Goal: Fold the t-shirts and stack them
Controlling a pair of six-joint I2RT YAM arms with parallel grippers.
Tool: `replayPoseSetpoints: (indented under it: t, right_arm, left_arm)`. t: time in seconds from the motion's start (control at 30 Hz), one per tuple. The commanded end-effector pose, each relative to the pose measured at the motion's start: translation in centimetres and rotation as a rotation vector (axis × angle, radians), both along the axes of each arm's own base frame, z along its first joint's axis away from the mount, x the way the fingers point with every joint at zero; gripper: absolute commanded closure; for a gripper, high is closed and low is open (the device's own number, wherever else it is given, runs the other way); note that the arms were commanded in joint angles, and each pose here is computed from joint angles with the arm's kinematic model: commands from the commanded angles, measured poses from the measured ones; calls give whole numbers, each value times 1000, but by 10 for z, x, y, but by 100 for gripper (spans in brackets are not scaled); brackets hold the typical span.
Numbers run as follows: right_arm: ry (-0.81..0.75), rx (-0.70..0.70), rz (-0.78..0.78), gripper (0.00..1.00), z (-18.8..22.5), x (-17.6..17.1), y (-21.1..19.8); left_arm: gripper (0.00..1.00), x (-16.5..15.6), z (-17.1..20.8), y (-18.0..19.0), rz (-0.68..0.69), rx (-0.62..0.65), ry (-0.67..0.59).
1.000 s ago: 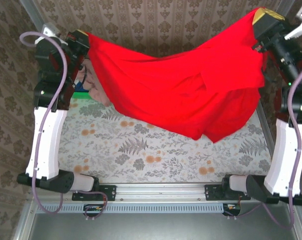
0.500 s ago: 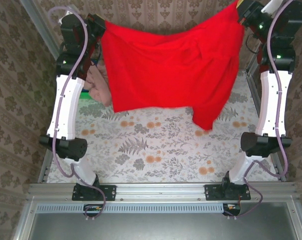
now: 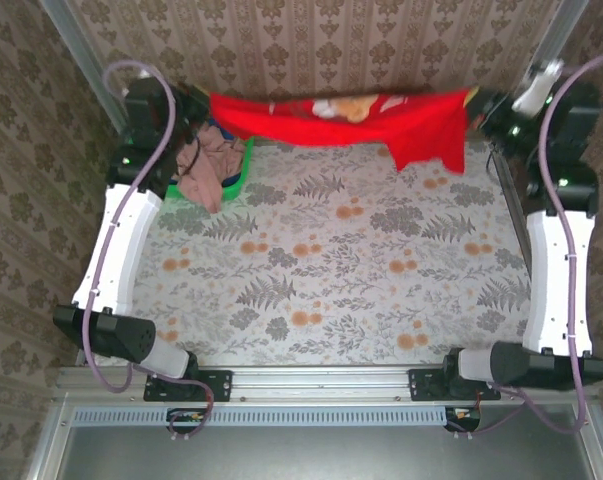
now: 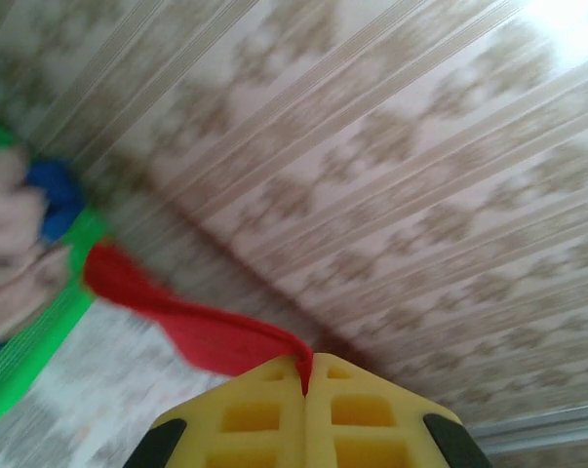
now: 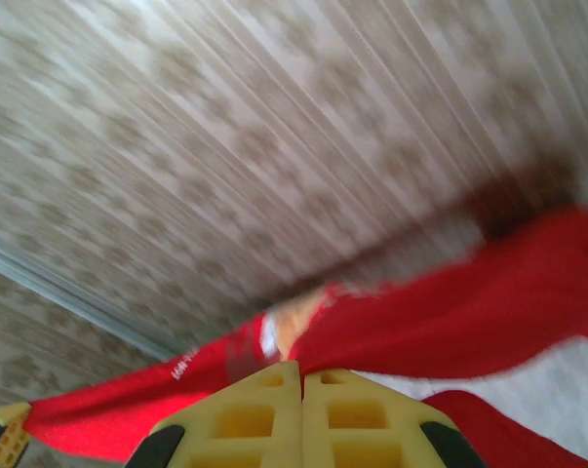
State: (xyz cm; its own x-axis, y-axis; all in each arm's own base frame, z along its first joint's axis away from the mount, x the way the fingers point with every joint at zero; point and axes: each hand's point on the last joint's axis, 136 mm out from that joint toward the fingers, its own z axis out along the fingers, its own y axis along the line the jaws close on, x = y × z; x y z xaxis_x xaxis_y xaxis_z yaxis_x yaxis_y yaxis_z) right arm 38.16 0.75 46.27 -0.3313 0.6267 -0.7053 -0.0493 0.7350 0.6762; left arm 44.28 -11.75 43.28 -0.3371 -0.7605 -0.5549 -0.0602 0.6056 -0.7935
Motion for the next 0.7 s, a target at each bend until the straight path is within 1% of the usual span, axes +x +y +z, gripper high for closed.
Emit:
replayPoseSetpoints:
  t: [0.0, 0.07, 0.17, 0.23, 0.27, 0.37, 0.4, 0.43, 0.47, 0.53, 0.57, 0.6, 0.63, 0.67]
  right_arm:
    - [273, 117, -52, 100, -104, -2, -5]
    - [381, 119, -65, 100, -160, 0, -7]
    - [513, 99, -84, 100, -231, 5, -14]
    - [570, 74, -80, 100, -264, 10, -16]
    - [640, 69, -91, 100, -293, 12, -19]
    - [775, 20, -113, 100, -343, 9, -28]
    - [805, 5, -117, 94, -353, 7, -30]
    - [841, -6, -127, 86, -365, 3, -33]
    - [864, -18, -132, 76, -372, 1, -35]
    - [888, -44, -128, 51, -378, -5, -36]
    - [889, -54, -135, 43, -376, -8, -38]
    - [877, -74, -144, 36, -371, -11, -40]
    - [865, -94, -152, 32, -366, -14, -42]
    - [837, -129, -167, 29, -356, -17, -45]
  left_arm:
    - [100, -3, -83, -11, -14, -41, 184]
    - [100, -8, -134, -15, -14, -50, 292]
    - [100, -14, -195, -19, -4, -50, 407]
    - [100, -15, -227, -20, -1, -24, 462]
    - [100, -18, -246, -18, 9, -14, 507]
    - [100, -25, -288, -16, 22, 15, 593]
    - [100, -28, -296, -15, 26, 23, 607]
    - [100, -32, -305, -14, 35, 30, 626]
    - [100, -35, -313, -12, 43, 36, 640]
    - [100, -41, -325, -8, 62, 51, 665]
    - [97, -44, -330, -5, 68, 56, 677]
    - [89, -48, -335, -3, 77, 62, 689]
    - [83, -50, -336, -2, 80, 66, 693]
    - [75, -52, -335, -1, 85, 70, 688]
